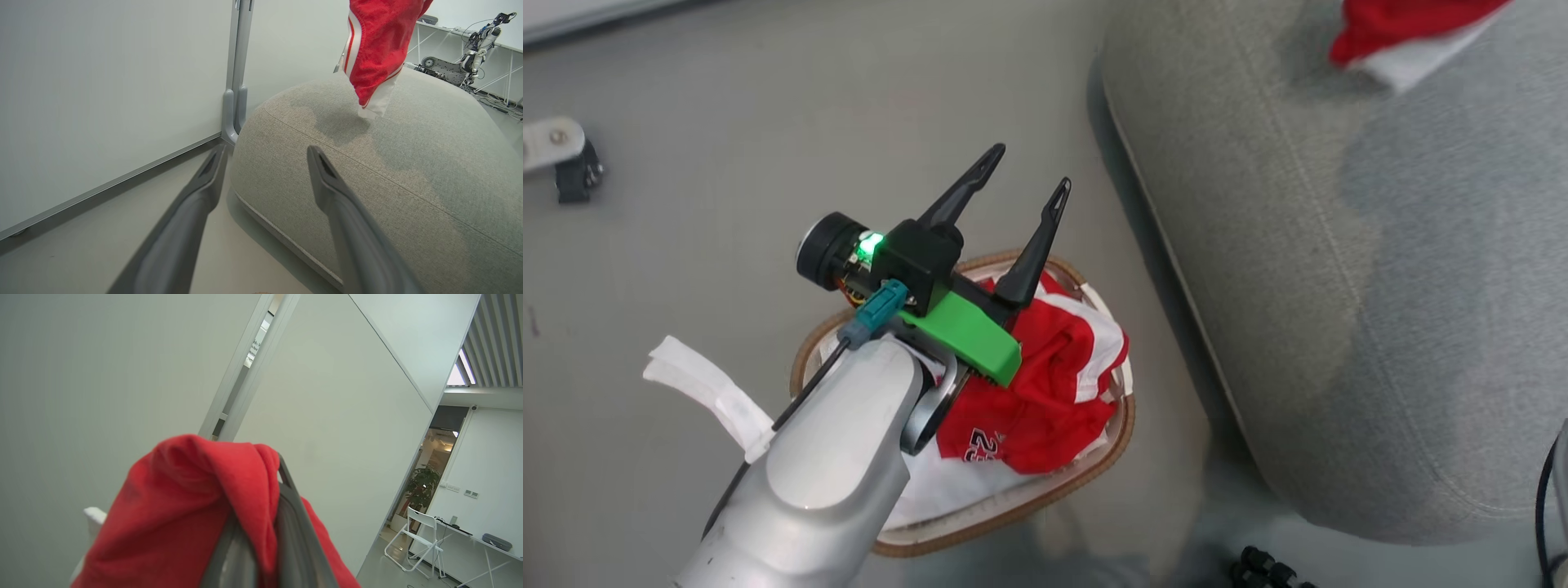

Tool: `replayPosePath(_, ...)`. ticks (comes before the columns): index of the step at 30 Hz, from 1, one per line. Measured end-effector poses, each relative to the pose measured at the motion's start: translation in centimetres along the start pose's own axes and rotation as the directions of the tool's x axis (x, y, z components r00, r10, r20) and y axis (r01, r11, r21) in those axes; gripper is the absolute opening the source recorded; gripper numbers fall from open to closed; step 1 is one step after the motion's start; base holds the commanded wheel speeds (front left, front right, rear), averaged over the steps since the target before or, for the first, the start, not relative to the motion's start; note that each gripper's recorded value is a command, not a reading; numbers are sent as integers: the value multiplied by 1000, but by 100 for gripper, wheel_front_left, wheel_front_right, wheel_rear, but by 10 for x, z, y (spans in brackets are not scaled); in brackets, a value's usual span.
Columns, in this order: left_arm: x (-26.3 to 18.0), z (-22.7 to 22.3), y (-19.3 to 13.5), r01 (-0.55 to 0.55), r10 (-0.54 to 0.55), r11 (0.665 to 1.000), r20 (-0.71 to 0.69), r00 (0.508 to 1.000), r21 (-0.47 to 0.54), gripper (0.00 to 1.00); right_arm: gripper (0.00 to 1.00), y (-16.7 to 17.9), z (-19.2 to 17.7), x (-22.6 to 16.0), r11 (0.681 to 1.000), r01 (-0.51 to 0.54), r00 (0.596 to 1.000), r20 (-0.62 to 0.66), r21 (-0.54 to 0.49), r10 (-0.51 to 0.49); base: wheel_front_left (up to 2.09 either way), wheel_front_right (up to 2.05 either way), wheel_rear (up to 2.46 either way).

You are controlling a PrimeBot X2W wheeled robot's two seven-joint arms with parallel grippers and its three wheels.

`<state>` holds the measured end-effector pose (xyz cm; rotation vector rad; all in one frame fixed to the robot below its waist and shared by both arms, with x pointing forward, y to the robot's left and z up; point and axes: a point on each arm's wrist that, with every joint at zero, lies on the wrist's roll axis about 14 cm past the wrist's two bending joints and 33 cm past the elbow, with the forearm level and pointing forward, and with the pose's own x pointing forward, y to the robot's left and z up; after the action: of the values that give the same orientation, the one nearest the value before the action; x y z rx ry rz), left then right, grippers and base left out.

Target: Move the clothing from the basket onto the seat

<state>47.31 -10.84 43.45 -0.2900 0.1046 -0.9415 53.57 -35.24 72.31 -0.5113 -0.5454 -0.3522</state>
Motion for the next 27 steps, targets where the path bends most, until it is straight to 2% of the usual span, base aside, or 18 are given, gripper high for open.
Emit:
replayPosePath(4, -2, -23, 16, -24, 23, 999, -31, 999, -29, 100, 0, 10, -41, 7, 1000, 3, 997, -72, -17, -5, 0, 0, 0)
replayPosePath(8, -7, -40, 30, -54, 51, 997, -56, 997, -53, 100, 0, 19, -104, -12, 999, -8, 975, -220, -52, -3, 0, 0, 0)
replayPosePath(13, -18, -59, 49, -107, 101, 992, -90, 991, -70, 100, 0, 38, -184, -70, 998, -44, 897, -442, -48, 18, 0, 0, 0)
replayPosePath(16, -24, -66, 60, -137, 129, 988, -102, 986, -76, 100, 0, 52, -213, -106, 998, -51, 846, -533, -23, 31, 0, 0, 0)
replayPosePath(20, -30, -70, 70, -166, 157, 983, -111, 981, -76, 100, 0, 64, -233, -141, 998, -59, 794, -606, 1, 47, 0, 0, 0)
replayPosePath(21, -30, -70, 71, -168, 159, 983, -111, 981, -75, 100, 13, 66, -234, -146, 998, -60, 789, -613, 4, 49, 0, 0, 0)
replayPosePath(23, -31, -70, 73, -173, 165, 982, -111, 980, -73, 100, 45, 67, -235, -156, 998, -59, 775, -630, 11, 52, 0, 0, 0)
replayPosePath(24, -32, -70, 73, -175, 167, 982, -112, 980, -73, 100, 91, 67, -236, -159, 998, -58, 771, -635, 13, 53, 0, 0, 0)
replayPosePath(25, -33, -70, 73, -180, 171, 981, -113, 979, -75, 100, 100, 68, -236, -164, 998, -58, 764, -643, 17, 55, 0, 0, 0)
replayPosePath(27, -35, -68, 74, -187, 178, 980, -113, 978, -73, 100, 100, 68, -235, -173, 998, -67, 752, -656, 22, 65, 0, 0, 0)
